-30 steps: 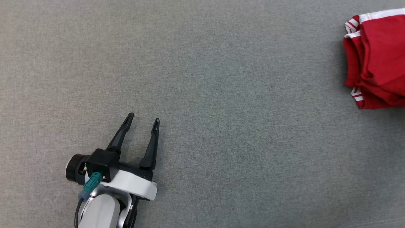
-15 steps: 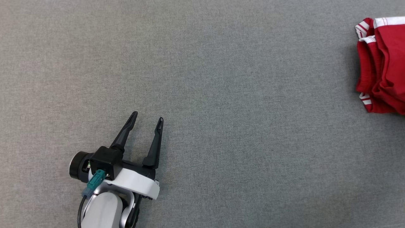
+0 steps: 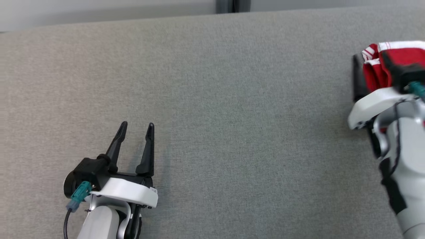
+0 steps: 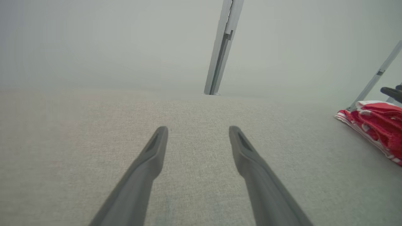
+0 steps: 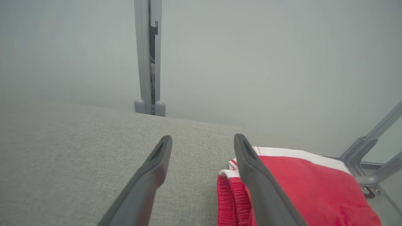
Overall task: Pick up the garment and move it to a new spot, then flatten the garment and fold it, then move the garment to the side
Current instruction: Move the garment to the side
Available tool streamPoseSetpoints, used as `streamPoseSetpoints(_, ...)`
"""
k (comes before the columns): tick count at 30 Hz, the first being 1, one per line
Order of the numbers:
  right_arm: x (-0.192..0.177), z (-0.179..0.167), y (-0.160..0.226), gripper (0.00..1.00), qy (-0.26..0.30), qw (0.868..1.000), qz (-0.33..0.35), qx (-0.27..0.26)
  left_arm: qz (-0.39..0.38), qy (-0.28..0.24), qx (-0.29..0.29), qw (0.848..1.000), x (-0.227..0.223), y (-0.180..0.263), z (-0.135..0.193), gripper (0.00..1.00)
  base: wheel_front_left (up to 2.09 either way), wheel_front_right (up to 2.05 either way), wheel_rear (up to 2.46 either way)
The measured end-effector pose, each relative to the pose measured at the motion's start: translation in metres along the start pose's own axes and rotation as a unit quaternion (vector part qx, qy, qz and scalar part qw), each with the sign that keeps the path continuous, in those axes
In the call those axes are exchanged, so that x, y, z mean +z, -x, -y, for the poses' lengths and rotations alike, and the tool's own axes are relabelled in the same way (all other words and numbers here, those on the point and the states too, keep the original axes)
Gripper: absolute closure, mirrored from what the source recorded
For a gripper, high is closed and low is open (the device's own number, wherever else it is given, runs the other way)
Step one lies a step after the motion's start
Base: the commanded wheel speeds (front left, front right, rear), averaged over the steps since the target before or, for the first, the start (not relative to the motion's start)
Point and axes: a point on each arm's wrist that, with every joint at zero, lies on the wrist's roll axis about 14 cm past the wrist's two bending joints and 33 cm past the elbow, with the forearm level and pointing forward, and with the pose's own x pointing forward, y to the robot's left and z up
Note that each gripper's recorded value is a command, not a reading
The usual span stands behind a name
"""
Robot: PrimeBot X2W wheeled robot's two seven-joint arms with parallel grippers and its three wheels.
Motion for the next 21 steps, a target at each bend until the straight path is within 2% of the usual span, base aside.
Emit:
streamPoseSetpoints(5, 0.018, -0.050, 0.015, 0.00, -0.032, 0.998, 0.034, 0.048, 0.028, 0.011, 0.033, 0.999, 0.022, 0.013, -0.012, 0.00, 0.00, 0.00, 0.00)
streamPoseSetpoints(9, 0.041, -0.072, 0.033, 0.00, -0.055, 0.993, 0.075, 0.069, 0.054, 0.021, 0.059, 0.997, 0.041, 0.026, -0.022, 0.00, 0.00, 0.00, 0.00)
streamPoseSetpoints(16, 0.060, -0.088, 0.082, 0.00, -0.095, 0.985, 0.126, 0.074, 0.086, 0.025, 0.097, 0.991, 0.062, 0.056, -0.034, 0.00, 0.00, 0.00, 0.00)
streamPoseSetpoints(21, 0.046, -0.086, 0.119, 0.00, -0.114, 0.984, 0.122, 0.060, 0.098, 0.019, 0.106, 0.989, 0.067, 0.080, -0.035, 0.00, 0.00, 0.00, 0.00)
